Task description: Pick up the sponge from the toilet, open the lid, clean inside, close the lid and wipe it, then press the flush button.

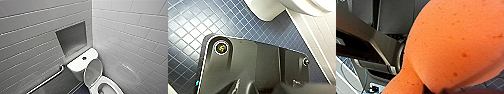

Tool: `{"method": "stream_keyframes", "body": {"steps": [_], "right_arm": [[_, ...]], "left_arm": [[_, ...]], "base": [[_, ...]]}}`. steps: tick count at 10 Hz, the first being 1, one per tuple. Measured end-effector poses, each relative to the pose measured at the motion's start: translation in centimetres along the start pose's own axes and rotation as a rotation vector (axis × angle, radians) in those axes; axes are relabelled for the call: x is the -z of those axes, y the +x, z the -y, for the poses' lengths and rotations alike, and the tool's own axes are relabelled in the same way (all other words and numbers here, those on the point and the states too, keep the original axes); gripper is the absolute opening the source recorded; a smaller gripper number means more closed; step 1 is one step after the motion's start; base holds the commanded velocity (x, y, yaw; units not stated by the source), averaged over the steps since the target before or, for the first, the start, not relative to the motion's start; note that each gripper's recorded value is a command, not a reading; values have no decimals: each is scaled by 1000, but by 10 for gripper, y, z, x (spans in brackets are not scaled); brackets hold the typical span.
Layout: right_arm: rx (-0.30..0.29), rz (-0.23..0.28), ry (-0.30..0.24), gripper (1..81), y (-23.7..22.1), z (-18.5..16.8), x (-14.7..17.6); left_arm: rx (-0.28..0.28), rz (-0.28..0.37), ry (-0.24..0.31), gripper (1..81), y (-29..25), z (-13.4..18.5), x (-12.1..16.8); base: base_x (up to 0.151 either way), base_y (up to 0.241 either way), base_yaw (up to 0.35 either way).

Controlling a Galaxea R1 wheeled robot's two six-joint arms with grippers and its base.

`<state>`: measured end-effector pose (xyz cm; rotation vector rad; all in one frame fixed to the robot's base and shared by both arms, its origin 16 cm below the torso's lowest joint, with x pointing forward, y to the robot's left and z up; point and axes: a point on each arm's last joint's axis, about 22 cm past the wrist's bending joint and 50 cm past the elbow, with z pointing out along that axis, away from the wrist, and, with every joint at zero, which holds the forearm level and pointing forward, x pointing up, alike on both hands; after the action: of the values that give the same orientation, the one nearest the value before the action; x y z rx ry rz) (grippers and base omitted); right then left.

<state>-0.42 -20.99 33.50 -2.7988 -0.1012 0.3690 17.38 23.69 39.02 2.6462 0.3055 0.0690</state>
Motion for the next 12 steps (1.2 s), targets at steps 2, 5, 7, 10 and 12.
{"method": "stream_keyframes", "body": {"steps": [2, 5, 7, 10, 12], "right_arm": [[-6, -27, -20, 10, 6, 1, -3], [5, 16, 6, 10, -22, 22, -7], [47, 49, 9, 10, -14, 9, -6], [135, 43, 21, 10, -13, 8, -7], [169, 21, 55, 10, -20, 22, -7]], "left_arm": [[26, 5, -21, 811, 12, -7, 3], [43, -28, -32, 811, 55, -11, 9], [46, -52, -37, 811, 84, -14, 14], [56, -96, -56, 811, 131, -26, 21], [67, -133, -66, 811, 165, -32, 29]], "base": [[0, 0, 0], [0, 0, 0], [0, 0, 0], [0, 0, 0], [0, 0, 0]]}}
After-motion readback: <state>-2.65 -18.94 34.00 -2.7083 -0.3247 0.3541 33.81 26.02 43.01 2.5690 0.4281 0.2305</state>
